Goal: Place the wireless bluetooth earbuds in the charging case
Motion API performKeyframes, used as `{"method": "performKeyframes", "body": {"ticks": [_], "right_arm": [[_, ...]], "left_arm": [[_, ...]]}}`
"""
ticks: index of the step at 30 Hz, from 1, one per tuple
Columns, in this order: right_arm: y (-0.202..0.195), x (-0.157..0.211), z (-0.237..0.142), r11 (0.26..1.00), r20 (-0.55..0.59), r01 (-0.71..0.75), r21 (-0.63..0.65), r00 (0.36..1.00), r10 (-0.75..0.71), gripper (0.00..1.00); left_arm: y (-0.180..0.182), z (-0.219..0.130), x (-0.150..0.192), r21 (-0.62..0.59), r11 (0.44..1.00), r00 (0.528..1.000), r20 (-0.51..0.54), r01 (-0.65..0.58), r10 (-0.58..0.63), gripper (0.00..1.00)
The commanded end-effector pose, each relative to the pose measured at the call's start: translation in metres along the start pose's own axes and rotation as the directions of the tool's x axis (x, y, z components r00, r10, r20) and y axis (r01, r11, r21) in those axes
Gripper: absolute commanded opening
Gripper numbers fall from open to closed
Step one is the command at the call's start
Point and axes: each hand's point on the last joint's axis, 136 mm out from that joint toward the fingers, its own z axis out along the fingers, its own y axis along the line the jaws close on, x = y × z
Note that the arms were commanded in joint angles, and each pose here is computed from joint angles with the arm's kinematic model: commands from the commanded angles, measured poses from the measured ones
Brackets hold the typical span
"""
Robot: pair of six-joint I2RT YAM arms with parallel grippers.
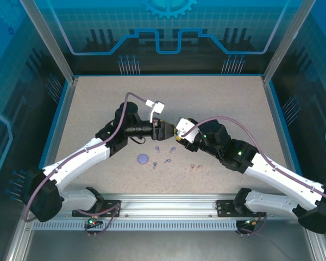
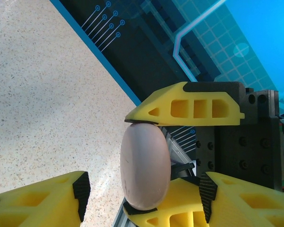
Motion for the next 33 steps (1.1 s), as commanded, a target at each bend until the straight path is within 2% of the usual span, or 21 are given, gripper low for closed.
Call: {"method": "performKeyframes", "body": {"ticks": [1,15,24,33], "right_arm": [[-0.002,-0.015,-0.005,1.0,0.038,0.005,0.012,0.999,-0.005,0.48],[-0.004,-0.013,-0.001,1.0,0.026,0.006,0.025,1.0,-0.007,0.47],[-0.006,-0.011,0.001,0.999,0.012,-0.001,0.041,1.0,0.001,0.47],[-0.001,-0.01,0.002,1.0,0.012,-0.004,0.013,1.0,0.004,0.48]], "left_arm": [[-0.015,0.005,-0.005,0.048,0.998,0.999,-0.016,-0.035,0.036,0.63],[-0.013,0.014,0.003,0.054,0.998,0.997,-0.069,-0.043,0.047,0.48],[-0.011,0.016,0.008,0.056,0.998,0.995,-0.093,-0.044,0.049,0.44],[-0.012,0.018,0.009,0.071,0.996,0.994,-0.09,-0.054,0.061,0.36]]}}
